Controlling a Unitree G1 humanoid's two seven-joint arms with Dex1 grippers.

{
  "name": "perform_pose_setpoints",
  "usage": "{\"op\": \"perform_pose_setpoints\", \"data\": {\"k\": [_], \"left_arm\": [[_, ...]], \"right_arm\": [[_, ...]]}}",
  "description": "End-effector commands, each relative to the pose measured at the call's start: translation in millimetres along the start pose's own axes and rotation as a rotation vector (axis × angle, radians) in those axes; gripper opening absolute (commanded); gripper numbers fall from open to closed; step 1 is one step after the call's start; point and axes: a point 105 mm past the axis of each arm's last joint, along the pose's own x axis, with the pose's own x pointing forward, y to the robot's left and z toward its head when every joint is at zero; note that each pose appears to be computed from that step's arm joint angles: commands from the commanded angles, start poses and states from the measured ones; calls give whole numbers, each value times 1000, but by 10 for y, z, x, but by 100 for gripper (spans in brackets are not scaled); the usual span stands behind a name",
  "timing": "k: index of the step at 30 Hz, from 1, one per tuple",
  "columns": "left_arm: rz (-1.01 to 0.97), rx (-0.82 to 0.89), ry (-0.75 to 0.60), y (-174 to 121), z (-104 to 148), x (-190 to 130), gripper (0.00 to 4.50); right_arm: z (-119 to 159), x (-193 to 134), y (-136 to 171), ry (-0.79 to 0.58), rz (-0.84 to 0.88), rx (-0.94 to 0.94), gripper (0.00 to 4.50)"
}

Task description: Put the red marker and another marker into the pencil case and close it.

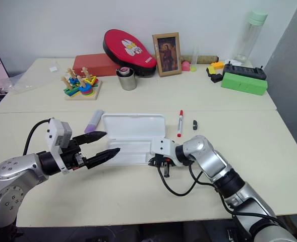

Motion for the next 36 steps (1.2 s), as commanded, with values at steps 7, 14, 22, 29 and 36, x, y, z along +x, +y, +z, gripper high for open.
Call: {"op": "perform_pose_setpoints", "data": {"k": [7,14,22,29,36], "left_arm": [[-44,40,-9,-95,118,5,450],[-72,50,-38,-124,209,69,450],[-142,62,-133,-246,392,355,450],[-173,65,-154,-276,439,464,450],[-187,68,-164,-304,466,485,450]], "right_arm": [[224,-114,-24,-104,-56,3,105],[419,-850,-429,-346,-308,216,276],[-208,-1078,-879,-104,-752,433,447],[-213,-916,-886,-125,-804,519,447],[-189,-747,-904,-96,-823,514,447]]}}
